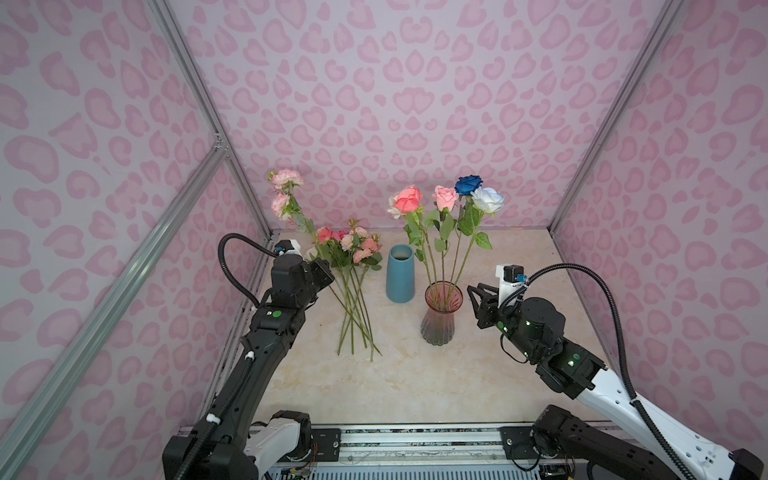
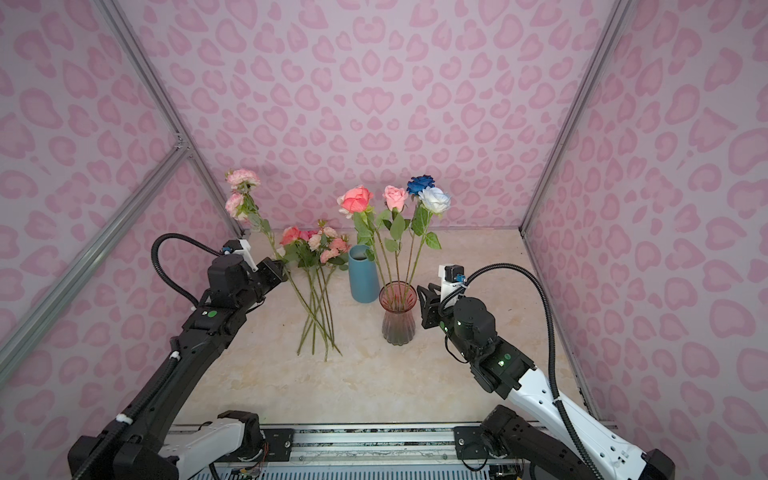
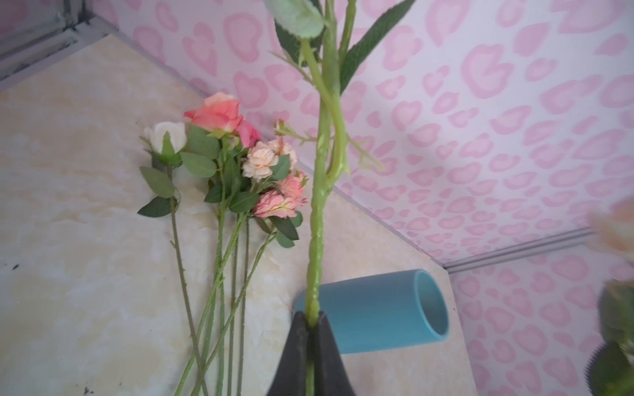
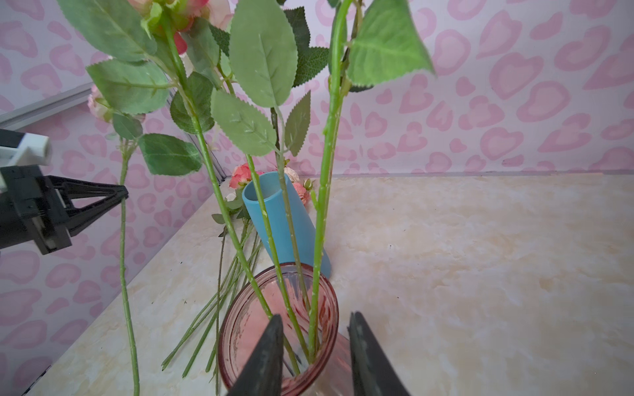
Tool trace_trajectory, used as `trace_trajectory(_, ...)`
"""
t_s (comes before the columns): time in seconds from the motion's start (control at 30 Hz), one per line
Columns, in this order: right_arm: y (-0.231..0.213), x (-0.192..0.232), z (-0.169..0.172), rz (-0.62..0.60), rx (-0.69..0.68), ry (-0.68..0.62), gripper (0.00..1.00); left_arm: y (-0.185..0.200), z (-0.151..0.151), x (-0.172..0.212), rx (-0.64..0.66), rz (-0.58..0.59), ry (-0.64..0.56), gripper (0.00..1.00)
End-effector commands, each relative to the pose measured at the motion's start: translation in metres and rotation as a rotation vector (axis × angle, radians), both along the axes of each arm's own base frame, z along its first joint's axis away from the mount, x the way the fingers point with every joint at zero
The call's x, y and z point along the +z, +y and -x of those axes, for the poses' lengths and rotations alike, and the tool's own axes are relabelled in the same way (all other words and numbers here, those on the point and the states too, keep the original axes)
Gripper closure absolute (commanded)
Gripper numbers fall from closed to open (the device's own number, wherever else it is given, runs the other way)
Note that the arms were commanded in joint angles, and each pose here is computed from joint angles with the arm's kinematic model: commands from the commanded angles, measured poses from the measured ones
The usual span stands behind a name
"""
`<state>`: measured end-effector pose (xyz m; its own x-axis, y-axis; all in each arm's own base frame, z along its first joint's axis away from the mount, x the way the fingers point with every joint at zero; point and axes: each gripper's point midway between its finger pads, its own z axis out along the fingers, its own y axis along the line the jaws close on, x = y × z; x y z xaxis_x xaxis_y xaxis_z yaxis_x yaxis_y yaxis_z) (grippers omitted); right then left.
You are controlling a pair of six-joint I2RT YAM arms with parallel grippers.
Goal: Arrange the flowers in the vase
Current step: 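Grasp a large pink rose stem with the left gripper and lift upright, then bring the large pink rose to the right gripper and grasp its stem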
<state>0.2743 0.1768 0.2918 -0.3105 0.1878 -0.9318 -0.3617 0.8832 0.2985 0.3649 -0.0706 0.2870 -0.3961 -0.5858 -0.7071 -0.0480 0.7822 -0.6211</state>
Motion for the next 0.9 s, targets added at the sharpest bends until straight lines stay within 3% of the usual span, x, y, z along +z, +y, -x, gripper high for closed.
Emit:
trace_trajectory(0.0,0.005,0.001,0.002,-0.036,0.023,0.014,0.66,-0.011,0.019,0.046,-0.062,-0.103,-0.168,0.96)
trace_trajectory(0.2,0.023,0.02,0.01,-0.05,0.111,0.005,0.63,-0.042,0.073,0.11,-0.189,-0.175,-0.449,0.96)
trace_trajectory(0.37,0.066,0.045,0.031,-0.004,0.236,-0.06,0.61,-0.065,0.11,0.142,-0.319,-0.195,-0.609,0.97)
trace_trajectory(0.7,0.161,0.082,0.073,0.017,0.517,-0.142,0.55,-0.106,0.135,0.16,-0.469,-0.156,-0.721,0.97)
trace_trajectory(0.87,0.191,0.085,0.08,-0.066,0.6,-0.098,0.53,-0.129,0.131,0.16,-0.508,-0.116,-0.739,0.97)
